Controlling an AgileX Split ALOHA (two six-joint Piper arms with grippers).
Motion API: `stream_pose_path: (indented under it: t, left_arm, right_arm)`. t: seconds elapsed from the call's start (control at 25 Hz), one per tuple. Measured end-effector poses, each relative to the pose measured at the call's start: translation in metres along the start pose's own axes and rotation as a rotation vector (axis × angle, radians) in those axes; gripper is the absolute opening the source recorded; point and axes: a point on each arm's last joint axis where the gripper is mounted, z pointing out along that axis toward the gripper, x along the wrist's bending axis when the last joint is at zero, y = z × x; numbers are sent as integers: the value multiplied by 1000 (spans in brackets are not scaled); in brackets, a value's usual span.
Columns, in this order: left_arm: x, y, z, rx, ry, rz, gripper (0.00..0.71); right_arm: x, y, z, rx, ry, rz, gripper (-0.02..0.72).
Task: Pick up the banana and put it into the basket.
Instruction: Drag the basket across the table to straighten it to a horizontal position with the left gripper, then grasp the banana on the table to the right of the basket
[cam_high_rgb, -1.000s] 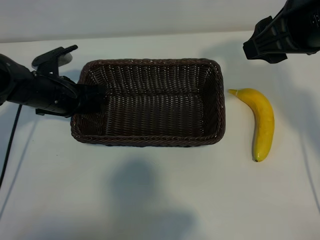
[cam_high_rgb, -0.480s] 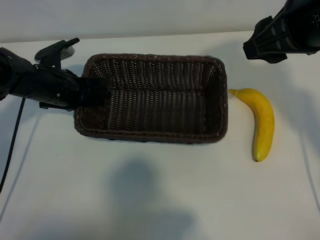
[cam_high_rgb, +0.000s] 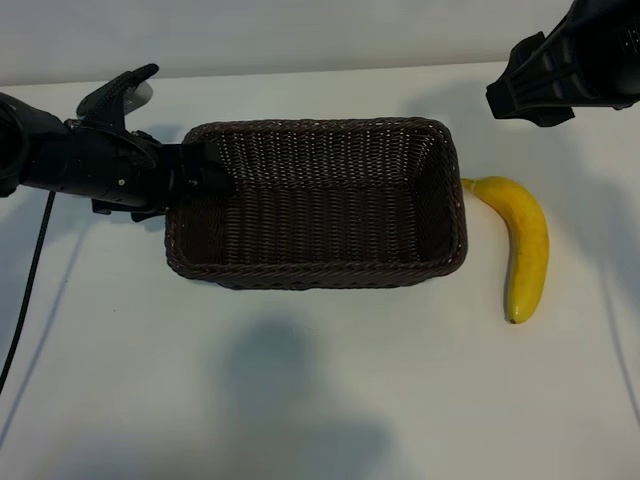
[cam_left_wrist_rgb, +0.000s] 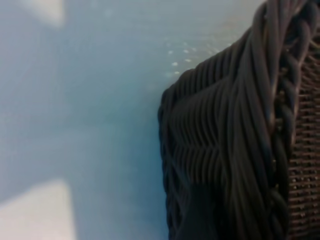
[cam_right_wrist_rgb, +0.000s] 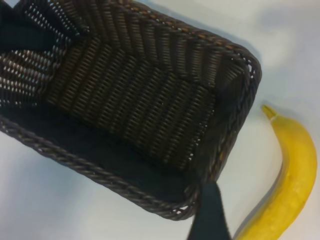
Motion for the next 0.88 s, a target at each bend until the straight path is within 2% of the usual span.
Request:
stream_pose_path:
  t: [0.32,0.64,0.88]
  left_arm:
    - [-19,5,-34,-45,-41,64,617]
    - [-22,0,-55,-3,16,127,614]
    - [-35,-6,-84,15,-10,190,612]
  right_arm:
    - [0,-1,0,7,1,0,540]
    - [0,-1,0,9,1,0,540]
    - [0,-1,0,9,1,0,539]
